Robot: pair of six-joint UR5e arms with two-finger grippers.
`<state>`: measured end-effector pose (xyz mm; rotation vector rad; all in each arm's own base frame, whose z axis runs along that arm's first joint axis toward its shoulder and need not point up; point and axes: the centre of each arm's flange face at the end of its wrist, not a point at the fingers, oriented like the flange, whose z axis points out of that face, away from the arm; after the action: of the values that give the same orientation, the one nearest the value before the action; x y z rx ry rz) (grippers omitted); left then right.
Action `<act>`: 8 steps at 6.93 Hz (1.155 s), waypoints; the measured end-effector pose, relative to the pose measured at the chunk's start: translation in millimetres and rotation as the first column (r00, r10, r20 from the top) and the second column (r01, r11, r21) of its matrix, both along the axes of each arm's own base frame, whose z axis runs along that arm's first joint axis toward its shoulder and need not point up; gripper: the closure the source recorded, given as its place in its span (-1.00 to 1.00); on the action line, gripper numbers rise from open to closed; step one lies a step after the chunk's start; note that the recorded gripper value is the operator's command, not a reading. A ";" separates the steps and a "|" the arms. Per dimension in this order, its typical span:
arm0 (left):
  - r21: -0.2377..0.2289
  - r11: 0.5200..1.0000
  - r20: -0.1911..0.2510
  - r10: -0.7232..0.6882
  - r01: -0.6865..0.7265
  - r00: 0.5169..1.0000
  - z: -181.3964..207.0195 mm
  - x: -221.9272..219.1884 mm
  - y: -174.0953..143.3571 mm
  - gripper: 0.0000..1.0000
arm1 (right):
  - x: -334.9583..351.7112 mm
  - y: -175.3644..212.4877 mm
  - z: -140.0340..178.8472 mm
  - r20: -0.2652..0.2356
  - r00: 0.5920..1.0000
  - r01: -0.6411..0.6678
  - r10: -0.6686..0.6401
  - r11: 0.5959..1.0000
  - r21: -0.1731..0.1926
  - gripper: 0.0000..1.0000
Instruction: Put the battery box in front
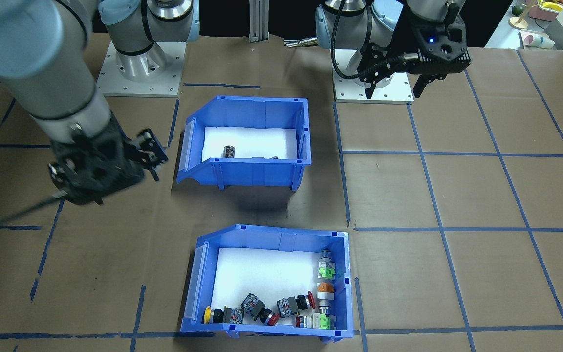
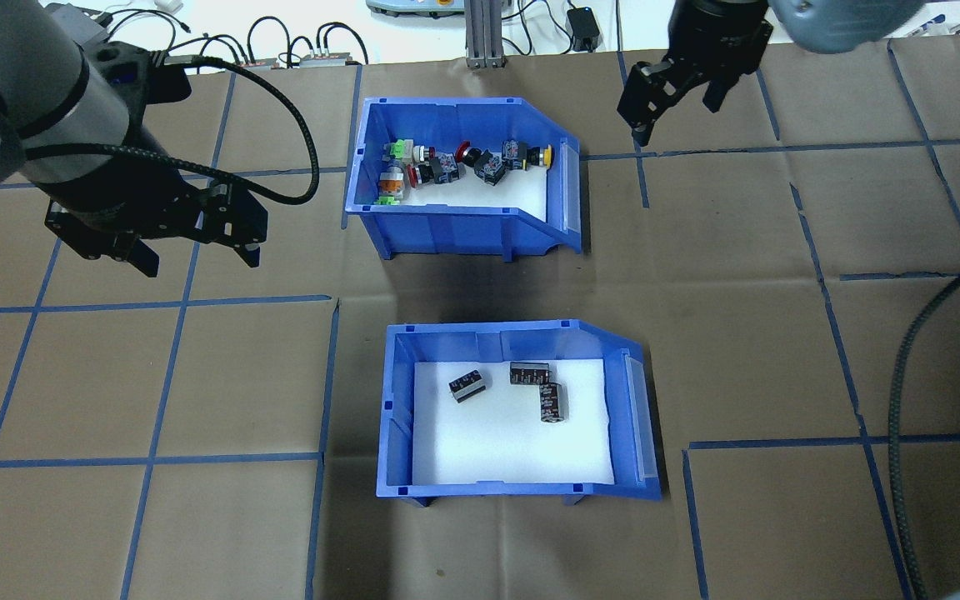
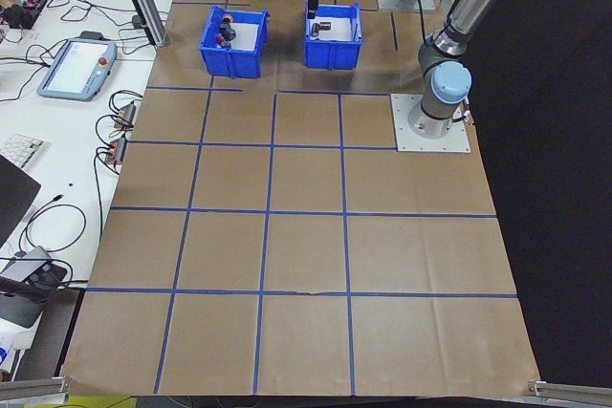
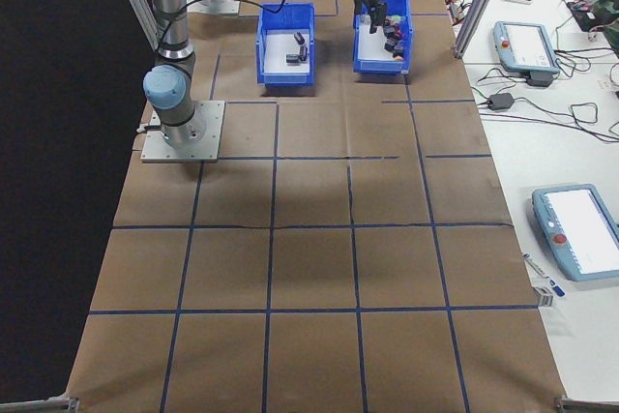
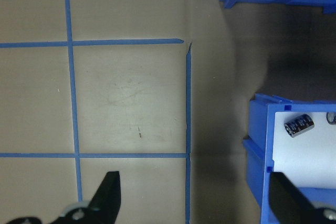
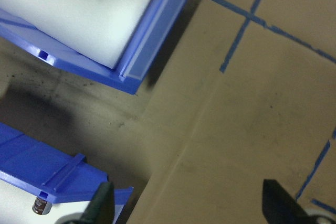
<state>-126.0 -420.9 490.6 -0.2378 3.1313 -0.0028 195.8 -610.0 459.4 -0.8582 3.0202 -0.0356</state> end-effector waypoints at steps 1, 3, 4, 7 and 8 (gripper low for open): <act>0.031 0.987 0.000 0.157 -0.157 0.988 -19.9 -2.1 5.1 -0.99 | 43.9 -16.6 -6.6 -0.002 0.993 -0.121 0.121 0.993 -0.008 -1.00; 0.100 0.870 0.020 0.483 -0.483 0.875 -57.1 -11.6 28.5 -0.98 | 131.2 -28.8 -17.6 -0.019 0.909 -0.416 0.416 0.909 -0.028 -1.00; 0.147 0.766 0.022 0.630 -0.626 0.776 -77.9 -20.9 49.1 -0.98 | 171.1 -24.2 -30.2 -0.023 0.846 -0.534 0.533 0.845 -0.023 -1.00; 0.221 0.467 0.033 0.874 -0.856 0.485 -137.4 -66.8 104.3 -0.98 | 243.0 -1.0 -77.8 -0.004 0.700 -0.713 0.714 0.700 0.032 -1.00; 0.221 0.413 0.031 0.903 -0.884 0.430 -153.3 -84.9 119.0 -0.98 | 258.7 6.2 -94.2 0.005 0.681 -0.732 0.732 0.680 0.052 -1.00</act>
<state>-210.9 -301.9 337.3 -1.9122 2.5644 0.3379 454.5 -603.8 365.2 -1.9883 2.4202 0.0506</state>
